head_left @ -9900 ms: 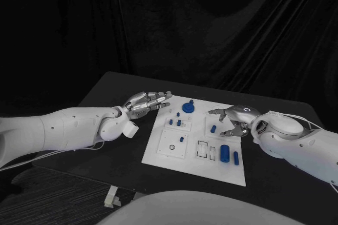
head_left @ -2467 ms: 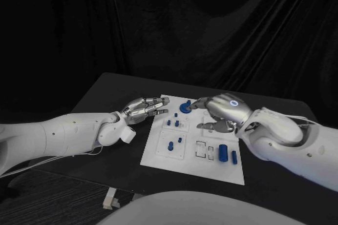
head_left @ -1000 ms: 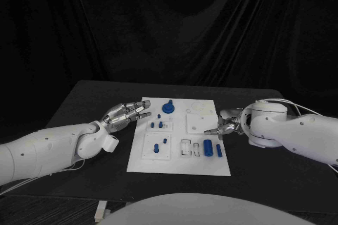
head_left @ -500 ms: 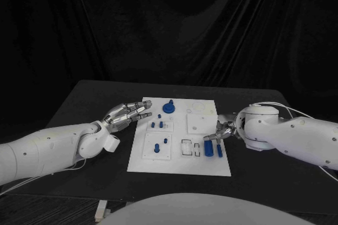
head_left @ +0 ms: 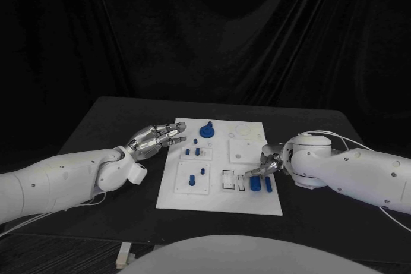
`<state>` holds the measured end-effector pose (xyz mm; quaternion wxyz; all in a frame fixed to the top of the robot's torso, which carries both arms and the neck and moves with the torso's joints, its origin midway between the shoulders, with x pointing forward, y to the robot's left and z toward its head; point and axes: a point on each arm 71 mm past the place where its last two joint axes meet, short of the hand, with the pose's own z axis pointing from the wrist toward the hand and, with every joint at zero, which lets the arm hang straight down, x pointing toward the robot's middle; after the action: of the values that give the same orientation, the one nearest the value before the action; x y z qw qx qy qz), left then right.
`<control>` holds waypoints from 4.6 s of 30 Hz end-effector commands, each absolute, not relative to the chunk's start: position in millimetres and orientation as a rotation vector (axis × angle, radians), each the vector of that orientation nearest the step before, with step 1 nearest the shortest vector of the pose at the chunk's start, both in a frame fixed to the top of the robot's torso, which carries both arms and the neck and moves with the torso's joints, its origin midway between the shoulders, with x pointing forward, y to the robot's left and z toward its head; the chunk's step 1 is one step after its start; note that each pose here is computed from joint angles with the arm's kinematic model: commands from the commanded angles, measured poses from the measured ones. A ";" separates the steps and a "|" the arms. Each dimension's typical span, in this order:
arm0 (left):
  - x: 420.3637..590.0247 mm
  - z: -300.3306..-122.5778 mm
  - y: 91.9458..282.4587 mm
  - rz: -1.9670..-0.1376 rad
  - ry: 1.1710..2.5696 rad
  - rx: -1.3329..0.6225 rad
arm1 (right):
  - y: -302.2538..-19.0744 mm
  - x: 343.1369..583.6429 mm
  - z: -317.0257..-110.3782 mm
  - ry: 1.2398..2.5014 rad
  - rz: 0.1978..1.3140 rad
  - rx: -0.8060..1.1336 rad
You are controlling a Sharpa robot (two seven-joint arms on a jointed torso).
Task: Assemble the parts on the task board
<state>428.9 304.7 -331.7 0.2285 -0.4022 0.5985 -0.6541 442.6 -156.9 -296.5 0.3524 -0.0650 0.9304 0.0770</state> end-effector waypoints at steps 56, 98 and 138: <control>425.2 -336.9 304.1 -1.825 1.643 -1.125 | -146.4 432.6 -289.2 2.571 0.605 0.539; 424.7 -338.7 301.1 -1.842 1.654 -1.130 | -123.1 429.5 -316.2 2.649 0.579 0.540; 423.4 -342.6 298.4 -1.846 1.672 -1.139 | -125.2 430.1 -316.6 2.649 0.575 0.543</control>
<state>423.9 300.2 -342.9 0.2064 -0.4067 0.6037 -0.6538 431.7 -124.0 -314.9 0.1919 0.1916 0.9390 0.2114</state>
